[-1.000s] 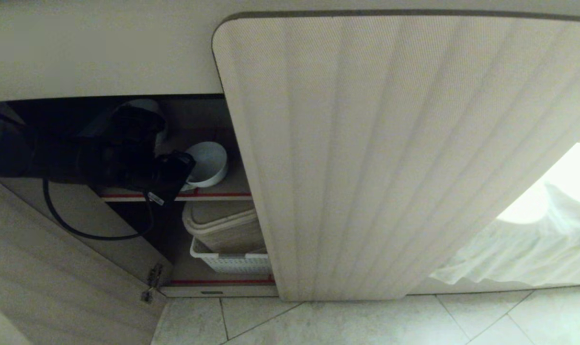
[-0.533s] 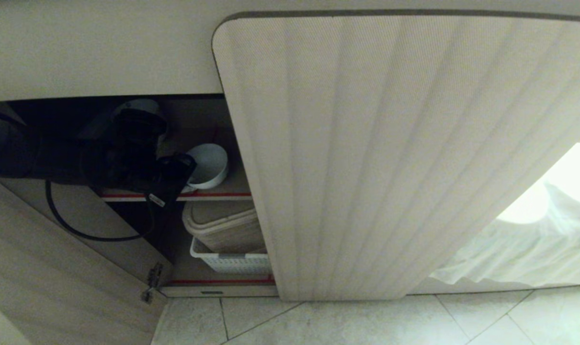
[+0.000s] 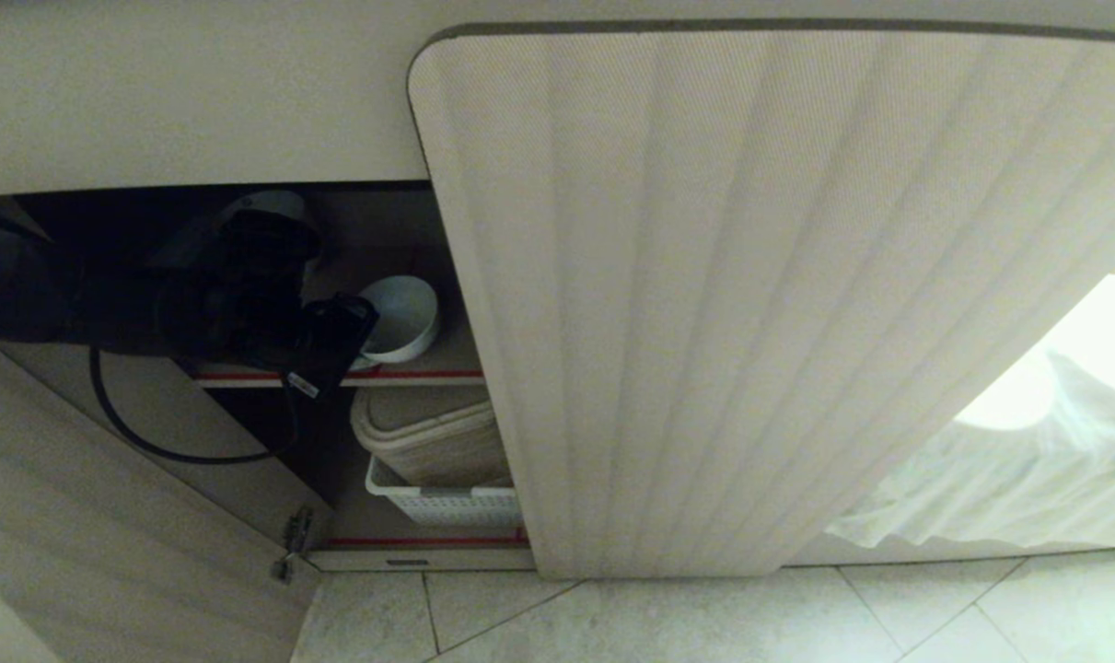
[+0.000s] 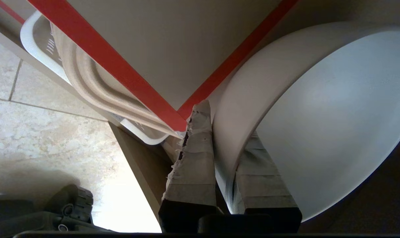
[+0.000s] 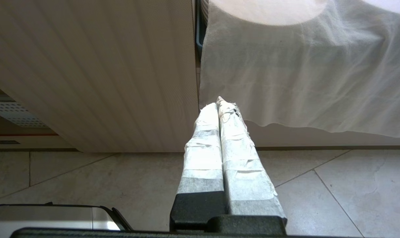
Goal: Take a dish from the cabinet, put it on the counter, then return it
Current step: Put it back into the cabinet
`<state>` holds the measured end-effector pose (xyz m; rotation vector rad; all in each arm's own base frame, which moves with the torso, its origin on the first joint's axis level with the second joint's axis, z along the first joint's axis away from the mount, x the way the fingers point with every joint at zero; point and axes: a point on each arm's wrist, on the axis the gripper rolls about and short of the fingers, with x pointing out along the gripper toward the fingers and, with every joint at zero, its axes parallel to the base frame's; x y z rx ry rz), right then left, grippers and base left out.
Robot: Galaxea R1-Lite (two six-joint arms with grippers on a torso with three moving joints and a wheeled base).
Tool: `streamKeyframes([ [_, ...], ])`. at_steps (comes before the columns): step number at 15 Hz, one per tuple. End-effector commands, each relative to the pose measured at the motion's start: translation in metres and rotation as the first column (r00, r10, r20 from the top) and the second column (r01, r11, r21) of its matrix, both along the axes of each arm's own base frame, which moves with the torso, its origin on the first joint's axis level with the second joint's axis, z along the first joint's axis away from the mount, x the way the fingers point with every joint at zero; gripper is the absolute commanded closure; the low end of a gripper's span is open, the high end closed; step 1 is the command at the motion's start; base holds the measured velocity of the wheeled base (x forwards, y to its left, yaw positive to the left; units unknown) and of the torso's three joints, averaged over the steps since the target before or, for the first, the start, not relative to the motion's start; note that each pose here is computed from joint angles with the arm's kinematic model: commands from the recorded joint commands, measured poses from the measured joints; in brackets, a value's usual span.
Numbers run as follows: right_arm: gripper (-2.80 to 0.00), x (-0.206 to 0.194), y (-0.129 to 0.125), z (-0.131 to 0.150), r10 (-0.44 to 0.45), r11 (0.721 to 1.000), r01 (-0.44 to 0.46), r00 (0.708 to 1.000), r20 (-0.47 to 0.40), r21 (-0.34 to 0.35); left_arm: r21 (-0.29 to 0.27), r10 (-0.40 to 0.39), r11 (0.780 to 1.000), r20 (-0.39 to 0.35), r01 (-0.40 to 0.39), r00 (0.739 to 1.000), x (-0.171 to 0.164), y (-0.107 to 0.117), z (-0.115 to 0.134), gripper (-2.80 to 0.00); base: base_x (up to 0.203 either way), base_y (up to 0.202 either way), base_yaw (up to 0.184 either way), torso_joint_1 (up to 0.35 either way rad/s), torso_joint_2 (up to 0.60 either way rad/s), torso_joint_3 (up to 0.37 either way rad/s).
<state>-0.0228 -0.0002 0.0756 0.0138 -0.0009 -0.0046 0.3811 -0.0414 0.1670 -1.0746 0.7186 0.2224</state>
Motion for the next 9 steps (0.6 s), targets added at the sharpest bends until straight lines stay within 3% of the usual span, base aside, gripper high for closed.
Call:
streamKeyframes([
  [1, 0.00, 0.0000, 0.0000, 0.0000, 0.000, 1.000, 0.000, 1.000, 0.001, 0.000, -0.002, 0.006, 1.000, -0.007, -0.006, 1.000, 0.0008, 0.0000, -0.0018, 0.00, 0.000, 0.000, 0.000, 0.000, 0.00, 0.000],
  [5, 0.00, 0.0001, 0.0000, 0.0001, 0.000, 1.000, 0.000, 1.000, -0.001, 0.000, 0.003, 0.015, 1.000, -0.007, -0.015, 1.000, 0.0013, 0.0002, -0.0022, 0.00, 0.000, 0.000, 0.000, 0.000, 0.00, 0.000],
  [6, 0.00, 0.0000, 0.0000, 0.0000, 0.000, 1.000, 0.000, 1.000, 0.001, 0.000, 0.009, 0.022, 1.000, -0.007, -0.022, 1.000, 0.0020, 0.0009, -0.0028, -2.80, 0.000, 0.000, 0.000, 0.000, 0.00, 0.000],
  [9, 0.00, 0.0001, 0.0000, 0.0000, -0.001, 1.000, 0.001, 1.000, -0.001, 0.000, 0.011, 0.026, 1.000, 0.018, -0.026, 1.000, 0.0031, 0.0003, 0.0014, -2.80, 0.000, 0.000, 0.000, 0.000, 0.00, 0.000],
])
